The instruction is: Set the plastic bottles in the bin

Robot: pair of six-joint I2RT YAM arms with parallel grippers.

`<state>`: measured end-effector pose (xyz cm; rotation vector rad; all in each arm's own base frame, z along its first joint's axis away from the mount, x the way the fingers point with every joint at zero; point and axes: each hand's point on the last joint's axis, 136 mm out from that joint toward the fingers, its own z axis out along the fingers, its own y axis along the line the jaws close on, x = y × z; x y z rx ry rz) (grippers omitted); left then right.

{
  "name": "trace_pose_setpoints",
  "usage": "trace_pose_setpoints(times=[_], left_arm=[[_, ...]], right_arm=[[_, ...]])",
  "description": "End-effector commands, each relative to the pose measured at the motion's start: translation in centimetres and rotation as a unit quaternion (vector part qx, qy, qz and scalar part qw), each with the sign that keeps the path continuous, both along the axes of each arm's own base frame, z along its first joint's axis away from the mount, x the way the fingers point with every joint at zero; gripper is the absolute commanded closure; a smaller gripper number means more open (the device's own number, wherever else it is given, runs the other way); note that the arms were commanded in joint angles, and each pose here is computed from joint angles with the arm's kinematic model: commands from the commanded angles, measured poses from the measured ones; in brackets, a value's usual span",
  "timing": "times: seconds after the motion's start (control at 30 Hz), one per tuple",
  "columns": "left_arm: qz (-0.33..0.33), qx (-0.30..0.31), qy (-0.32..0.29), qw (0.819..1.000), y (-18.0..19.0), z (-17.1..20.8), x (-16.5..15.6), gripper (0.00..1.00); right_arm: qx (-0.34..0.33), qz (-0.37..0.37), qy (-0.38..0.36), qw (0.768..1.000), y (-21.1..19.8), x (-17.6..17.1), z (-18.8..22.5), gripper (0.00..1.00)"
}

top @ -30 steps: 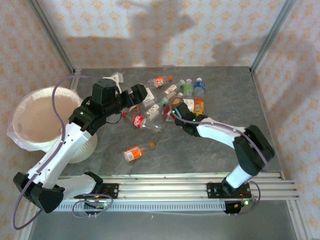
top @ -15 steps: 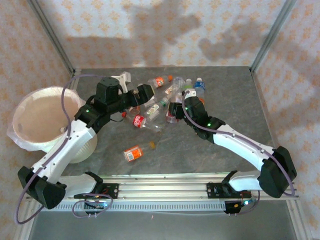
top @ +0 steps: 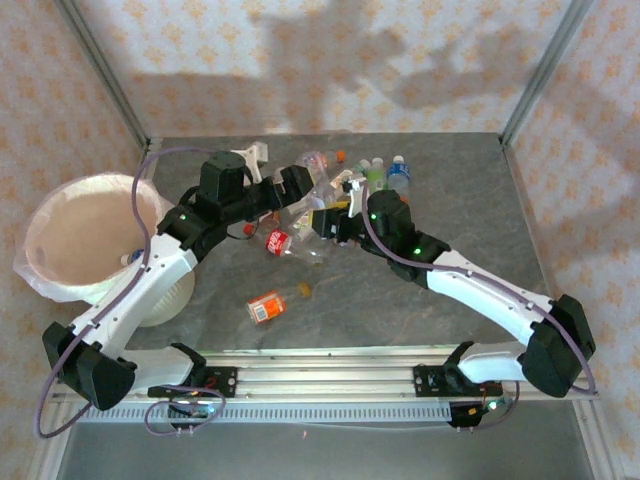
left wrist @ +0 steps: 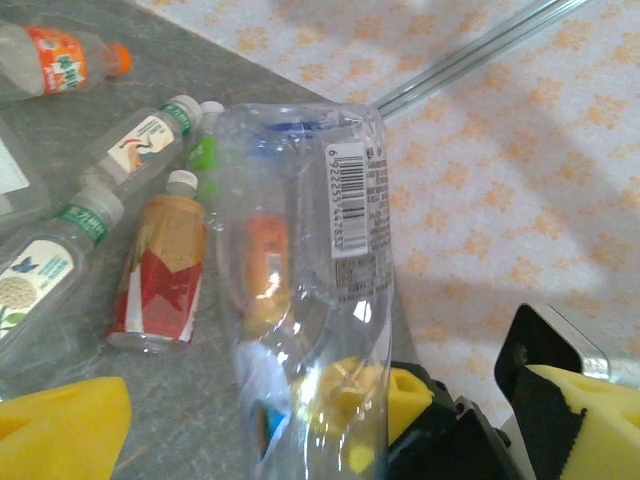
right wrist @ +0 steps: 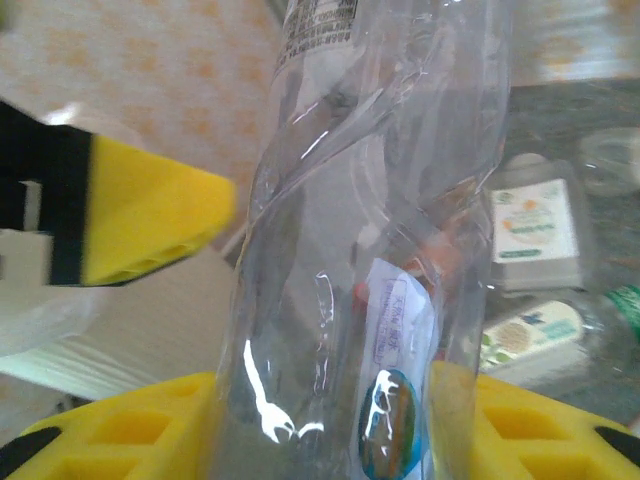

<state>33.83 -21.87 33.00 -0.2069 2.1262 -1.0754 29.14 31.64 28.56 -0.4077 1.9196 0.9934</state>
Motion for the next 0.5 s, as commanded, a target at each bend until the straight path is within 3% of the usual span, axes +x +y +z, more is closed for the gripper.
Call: trace_pose_setpoints(times=[0.0, 0.17, 0.27, 0.47], left_arm=[[-0.01, -0.011, -0.028, 1.0, -0.8, 1.8, 0.4, 0.0], [0.045, 0.037, -0.003, 0.998, 1.0, 0.5, 1.5, 0.0], [0.036, 0.016, -0.005, 0.999, 0.2, 0.2, 1.9, 0.0], [-0.007, -0.021, -0.021, 1.0, -1.4, 1.3, 1.6, 0.24]], right_arm=[[0.042, 0.068, -0.037, 0.996, 2.2, -1.7, 4.2, 0.56], [0.049, 0.113, -0.041, 0.992, 3.6, -3.1, 5.1, 0.55], [0.048, 0.125, -0.042, 0.99, 4.0, -3.5, 5.5, 0.55], [0.039, 0.105, -0.038, 0.993, 3.7, -2.9, 5.1, 0.54]])
